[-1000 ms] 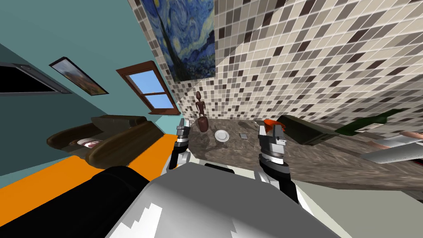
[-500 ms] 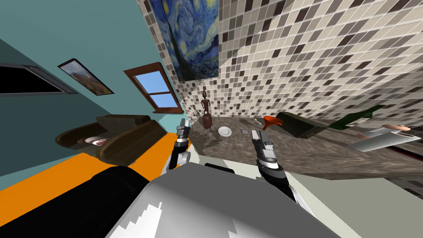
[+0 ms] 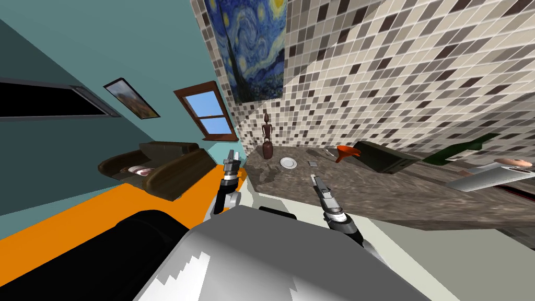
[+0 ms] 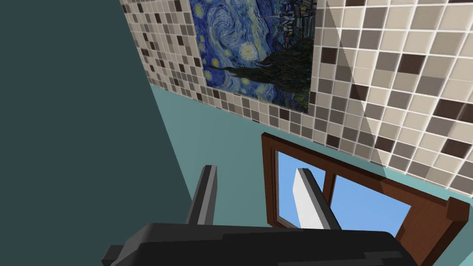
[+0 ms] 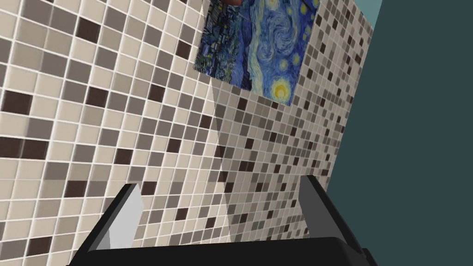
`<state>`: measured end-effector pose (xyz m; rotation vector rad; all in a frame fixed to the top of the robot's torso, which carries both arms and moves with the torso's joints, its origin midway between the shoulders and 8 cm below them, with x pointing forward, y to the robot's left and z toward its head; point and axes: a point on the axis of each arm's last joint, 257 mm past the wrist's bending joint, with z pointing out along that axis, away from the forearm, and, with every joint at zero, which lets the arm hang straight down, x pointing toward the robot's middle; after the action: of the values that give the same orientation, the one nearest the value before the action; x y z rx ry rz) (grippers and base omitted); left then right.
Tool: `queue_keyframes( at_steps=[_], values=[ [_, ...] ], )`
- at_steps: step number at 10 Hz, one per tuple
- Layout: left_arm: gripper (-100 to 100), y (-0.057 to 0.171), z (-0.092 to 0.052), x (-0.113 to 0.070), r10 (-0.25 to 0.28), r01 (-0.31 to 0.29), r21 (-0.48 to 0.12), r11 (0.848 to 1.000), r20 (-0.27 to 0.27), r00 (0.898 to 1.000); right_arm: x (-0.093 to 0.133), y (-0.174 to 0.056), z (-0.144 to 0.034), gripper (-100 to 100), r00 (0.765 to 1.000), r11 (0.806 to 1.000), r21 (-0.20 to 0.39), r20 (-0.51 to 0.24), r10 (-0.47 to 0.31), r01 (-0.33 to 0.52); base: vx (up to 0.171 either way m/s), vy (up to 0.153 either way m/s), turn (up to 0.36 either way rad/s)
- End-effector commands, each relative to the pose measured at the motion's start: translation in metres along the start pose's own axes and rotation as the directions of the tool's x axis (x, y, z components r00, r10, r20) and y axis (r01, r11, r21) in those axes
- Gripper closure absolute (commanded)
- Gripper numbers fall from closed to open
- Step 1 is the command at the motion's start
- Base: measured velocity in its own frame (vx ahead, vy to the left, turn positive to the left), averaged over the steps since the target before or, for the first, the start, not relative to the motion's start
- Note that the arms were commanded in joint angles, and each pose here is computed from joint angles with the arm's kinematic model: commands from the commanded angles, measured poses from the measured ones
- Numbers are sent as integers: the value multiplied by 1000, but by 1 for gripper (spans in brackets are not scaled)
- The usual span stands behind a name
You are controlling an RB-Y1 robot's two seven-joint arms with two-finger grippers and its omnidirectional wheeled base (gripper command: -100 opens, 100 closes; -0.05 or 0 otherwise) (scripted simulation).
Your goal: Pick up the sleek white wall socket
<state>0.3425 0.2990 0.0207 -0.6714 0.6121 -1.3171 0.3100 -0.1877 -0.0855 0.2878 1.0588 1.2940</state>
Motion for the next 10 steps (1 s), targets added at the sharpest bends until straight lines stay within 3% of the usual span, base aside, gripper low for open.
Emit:
queue_keyframes(
  at_steps=[1,2,3,4,5,6,8,9,10],
  values=[
    [0,0,0,0,0,0,0,1000,0,1000,22,-17,-22,-100,995,999,42,-98,-25,29,-159,78,198],
    [0,0,0,0,0,0,0,1000,0,1000,23,-20,-25,-100,994,998,49,-111,-26,32,-84,70,39],
    [0,0,0,0,0,0,0,1000,0,1000,35,-28,-40,-100,983,996,65,-178,-44,56,-67,52,115],
    [0,0,0,0,0,0,0,1000,0,1000,37,-34,-45,-100,982,995,82,-182,-40,55,-45,39,65],
    [0,0,0,0,0,0,0,1000,0,1000,48,-45,-64,-100,966,991,104,-253,-53,82,-60,41,156],
    [0,0,0,0,0,0,0,1000,0,1000,49,-49,-67,-100,965,990,116,-257,-50,82,-54,28,76],
    [0,0,0,0,0,0,0,1000,0,1000,66,-71,-111,-100,919,977,161,-388,-66,138,-74,46,201],
    [0,0,0,0,0,0,0,1000,0,1000,67,-80,-121,-100,910,972,182,-410,-60,147,-71,40,135],
    [0,0,0,0,0,0,0,1000,0,1000,72,-89,-146,-100,877,964,199,-477,-65,179,-73,58,183]
  ],
)
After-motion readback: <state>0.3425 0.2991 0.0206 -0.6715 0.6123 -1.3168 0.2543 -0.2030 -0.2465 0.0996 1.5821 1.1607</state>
